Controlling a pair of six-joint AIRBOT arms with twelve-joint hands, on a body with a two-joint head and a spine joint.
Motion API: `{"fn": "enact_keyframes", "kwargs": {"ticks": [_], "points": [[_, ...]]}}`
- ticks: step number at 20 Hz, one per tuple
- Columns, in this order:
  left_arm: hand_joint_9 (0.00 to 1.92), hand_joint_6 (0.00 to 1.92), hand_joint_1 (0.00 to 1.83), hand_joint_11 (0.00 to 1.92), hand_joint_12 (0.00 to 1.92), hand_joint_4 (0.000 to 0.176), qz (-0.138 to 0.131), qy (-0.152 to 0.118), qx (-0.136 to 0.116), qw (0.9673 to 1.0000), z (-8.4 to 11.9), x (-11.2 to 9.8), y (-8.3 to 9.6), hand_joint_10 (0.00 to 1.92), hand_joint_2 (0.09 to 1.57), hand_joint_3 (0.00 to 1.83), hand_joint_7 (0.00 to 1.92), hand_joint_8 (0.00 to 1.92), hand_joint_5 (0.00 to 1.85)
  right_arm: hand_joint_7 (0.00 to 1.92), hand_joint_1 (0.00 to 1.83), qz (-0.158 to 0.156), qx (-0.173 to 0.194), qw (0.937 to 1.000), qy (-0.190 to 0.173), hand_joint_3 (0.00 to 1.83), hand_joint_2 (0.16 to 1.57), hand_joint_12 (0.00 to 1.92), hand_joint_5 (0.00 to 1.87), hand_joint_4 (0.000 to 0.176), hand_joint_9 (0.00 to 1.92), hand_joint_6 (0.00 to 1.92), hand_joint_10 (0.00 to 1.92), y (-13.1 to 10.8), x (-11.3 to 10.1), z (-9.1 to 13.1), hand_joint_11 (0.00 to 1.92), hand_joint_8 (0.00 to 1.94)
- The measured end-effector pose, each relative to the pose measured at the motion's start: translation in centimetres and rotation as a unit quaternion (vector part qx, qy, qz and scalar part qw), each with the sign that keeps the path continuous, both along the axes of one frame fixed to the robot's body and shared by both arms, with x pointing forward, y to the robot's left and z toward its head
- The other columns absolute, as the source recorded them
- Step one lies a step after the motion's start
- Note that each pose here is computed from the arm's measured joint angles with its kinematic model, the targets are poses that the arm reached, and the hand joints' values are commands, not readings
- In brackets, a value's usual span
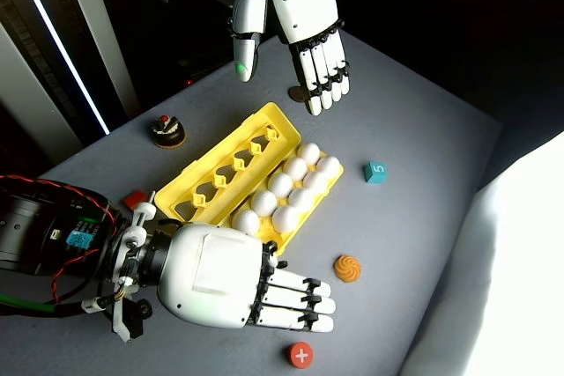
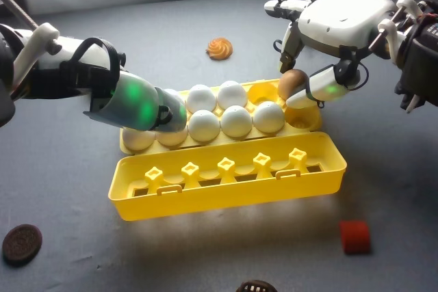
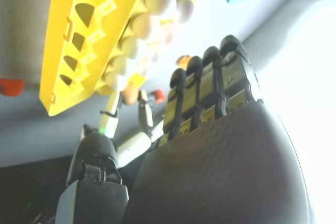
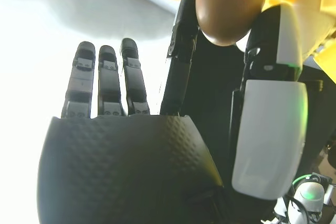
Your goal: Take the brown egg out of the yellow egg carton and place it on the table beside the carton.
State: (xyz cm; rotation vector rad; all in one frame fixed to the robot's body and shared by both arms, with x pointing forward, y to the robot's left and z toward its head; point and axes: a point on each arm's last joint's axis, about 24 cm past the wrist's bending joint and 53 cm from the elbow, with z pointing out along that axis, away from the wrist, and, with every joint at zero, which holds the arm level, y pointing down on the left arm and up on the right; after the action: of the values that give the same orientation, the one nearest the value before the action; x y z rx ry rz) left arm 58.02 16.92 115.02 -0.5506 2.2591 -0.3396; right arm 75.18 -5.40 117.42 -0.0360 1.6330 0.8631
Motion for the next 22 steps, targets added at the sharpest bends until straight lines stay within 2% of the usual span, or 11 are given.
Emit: {"fn": "enact_keyframes", "kwargs": {"ticks": [2, 5, 8, 12, 14, 17, 19, 22], "points": [[0.02, 0.0, 0.0, 0.0, 0.0, 0.0, 0.0, 0.0, 0.0, 1.0, 0.0, 0.0, 0.0, 0.0, 1.18, 0.0, 0.07, 0.0, 0.1, 0.12, 1.06, 0.001, 0.003, 1.0, -0.002, 0.0, 1.04, 0.0, 1.13, 0.176, 0.0, 0.74, 0.0, 0.2, 0.0, 0.4, 0.0, 0.0], [0.01, 0.0, 0.0, 0.0, 0.0, 0.0, 0.0, 0.0, 0.0, 1.0, 0.0, 0.0, 0.0, 0.0, 1.19, 0.0, 0.06, 0.0, 0.1, 0.13, 1.07, 0.001, 0.008, 0.9999, -0.009, 0.0, 1.03, 0.0, 1.16, 0.176, 0.0, 0.7, 0.0, 0.3, 0.1, 1.3, 0.0, 0.0], [0.05, 0.01, 0.0, 0.02, 0.01, 0.0, 0.0, 0.0, 0.0, 1.0, 0.0, 0.0, 0.0, 0.01, 1.19, 0.0, 0.09, 0.01, 0.13, 0.14, 1.07, 0.002, 0.01, 0.9998, -0.014, 0.0, 1.04, 0.0, 1.14, 0.176, 0.0, 0.73, 0.0, 0.5, 0.1, 2.0, 0.0, 0.01], [0.03, 0.0, 0.0, 0.01, 0.01, 0.0, 0.0, 0.0, 0.0, 1.0, 0.0, 0.0, 0.0, 0.0, 1.18, 0.0, 0.08, 0.0, 0.12, 0.15, 1.08, 0.001, 0.011, 0.9997, -0.021, 0.0, 1.02, 0.0, 1.19, 0.176, 0.0, 0.65, 0.0, 0.0, 0.2, 3.3, 0.0, 0.0], [0.03, 0.0, 0.0, 0.01, 0.01, 0.0, 0.0, 0.0, 0.0, 1.0, 0.0, 0.0, 0.0, 0.0, 1.19, 0.0, 0.08, 0.0, 0.12, 0.14, 1.07, -0.004, 0.011, 0.9996, -0.024, 0.0, 1.03, 0.0, 1.15, 0.176, 0.0, 0.71, 0.0, -0.8, 0.2, 4.0, 0.0, 0.01], [0.03, 0.0, 0.0, 0.01, 0.01, 0.0, 0.0, 0.0, 0.0, 1.0, 0.0, 0.0, 0.0, 0.0, 1.19, 0.0, 0.07, 0.0, 0.1, 0.18, 1.08, -0.012, 0.006, 0.9996, -0.026, 0.0, 1.03, 0.0, 1.18, 0.176, 0.0, 0.67, 0.0, -2.2, 0.1, 4.3, 0.0, 0.01], [0.02, 0.0, 0.0, 0.0, 0.0, 0.0, 0.0, 0.0, 0.0, 1.0, 0.0, 0.0, 0.0, 0.0, 1.19, 0.0, 0.07, 0.0, 0.11, 0.13, 1.07, -0.02, 0.002, 0.9994, -0.027, 0.0, 1.03, 0.0, 1.16, 0.176, 0.0, 0.7, 0.0, -3.4, 0.3, 4.4, 0.0, 0.0], [0.05, 0.01, 0.0, 0.02, 0.01, 0.0, 0.0, 0.0, 0.0, 1.0, 0.0, 0.0, 0.0, 0.01, 1.18, 0.0, 0.1, 0.01, 0.13, 0.15, 1.07, -0.036, -0.011, 0.999, -0.025, 0.0, 1.03, 0.0, 1.16, 0.176, 0.0, 0.7, 0.0, -5.5, 0.4, 3.5, 0.0, 0.01]]}}
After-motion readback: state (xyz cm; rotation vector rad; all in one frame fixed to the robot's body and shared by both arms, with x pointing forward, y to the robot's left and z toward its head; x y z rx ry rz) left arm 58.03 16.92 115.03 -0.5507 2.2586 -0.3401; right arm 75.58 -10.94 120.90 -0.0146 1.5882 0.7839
